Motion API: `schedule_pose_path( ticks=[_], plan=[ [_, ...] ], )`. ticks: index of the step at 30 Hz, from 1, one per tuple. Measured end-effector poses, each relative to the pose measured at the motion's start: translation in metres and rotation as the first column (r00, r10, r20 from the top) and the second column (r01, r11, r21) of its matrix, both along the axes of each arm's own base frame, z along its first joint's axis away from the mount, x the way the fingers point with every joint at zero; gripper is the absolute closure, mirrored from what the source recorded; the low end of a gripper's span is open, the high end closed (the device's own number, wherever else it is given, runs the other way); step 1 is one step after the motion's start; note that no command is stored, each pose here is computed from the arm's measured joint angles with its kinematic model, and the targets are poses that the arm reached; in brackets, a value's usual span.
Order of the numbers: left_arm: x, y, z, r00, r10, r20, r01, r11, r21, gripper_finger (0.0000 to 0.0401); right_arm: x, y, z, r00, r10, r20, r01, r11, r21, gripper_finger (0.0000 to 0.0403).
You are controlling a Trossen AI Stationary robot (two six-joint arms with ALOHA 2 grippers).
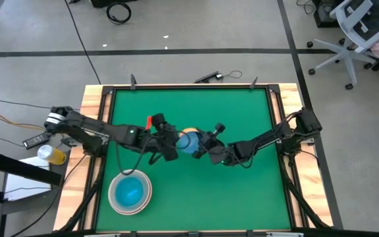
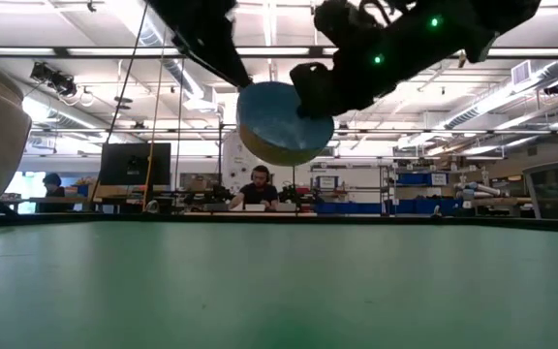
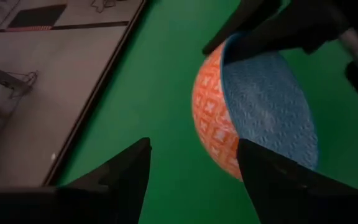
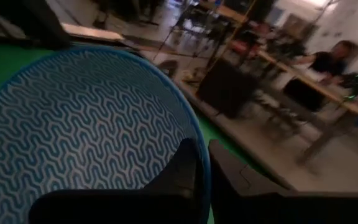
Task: Nest bowls inside each other
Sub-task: Stack the blue patterned bowl on top of the blue bowl
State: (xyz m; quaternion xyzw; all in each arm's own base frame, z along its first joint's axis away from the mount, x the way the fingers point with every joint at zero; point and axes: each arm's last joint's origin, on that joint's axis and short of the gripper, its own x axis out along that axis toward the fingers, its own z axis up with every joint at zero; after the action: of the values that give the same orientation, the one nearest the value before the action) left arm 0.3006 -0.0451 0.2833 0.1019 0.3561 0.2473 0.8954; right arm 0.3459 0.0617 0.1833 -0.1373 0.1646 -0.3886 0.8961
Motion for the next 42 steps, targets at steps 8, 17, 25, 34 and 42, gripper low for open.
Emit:
schedule_pose_path(
  ticks=[8, 17, 25, 34, 42],
  plan=[
    [0.022, 0.02, -0.017, 0.999, 0.023, -0.035, -0.021, 0.998, 0.06, 0.0157, -0.001, -0.002, 0.006, 0.993, -0.104, -0.049, 0.096, 0.985, -0.14, 0.0365],
    [0.023, 0.022, -0.01, 0.999, 0.021, 0.025, -0.022, 0.999, 0.039, 0.0157, 0.0, -0.011, 0.01, 0.977, -0.213, -0.012, 0.208, 0.966, -0.153, 0.0367],
    [0.025, 0.029, -0.012, 0.999, 0.044, 0.026, -0.045, 0.998, 0.041, 0.0157, 0.003, -0.012, 0.018, 0.988, -0.157, 0.008, 0.157, 0.975, -0.157, 0.0369],
    [0.026, 0.045, -0.012, 0.999, 0.042, -0.013, -0.041, 0.997, 0.062, 0.0297, 0.003, -0.001, 0.02, 0.997, -0.07, 0.019, 0.072, 0.986, -0.149, 0.035],
    [-0.003, 0.051, -0.014, 0.957, 0.037, -0.286, -0.015, 0.997, 0.079, 0.0388, -0.007, 0.03, 0.046, 0.968, 0.214, 0.133, -0.205, 0.976, -0.079, 0.0276]
  ],
)
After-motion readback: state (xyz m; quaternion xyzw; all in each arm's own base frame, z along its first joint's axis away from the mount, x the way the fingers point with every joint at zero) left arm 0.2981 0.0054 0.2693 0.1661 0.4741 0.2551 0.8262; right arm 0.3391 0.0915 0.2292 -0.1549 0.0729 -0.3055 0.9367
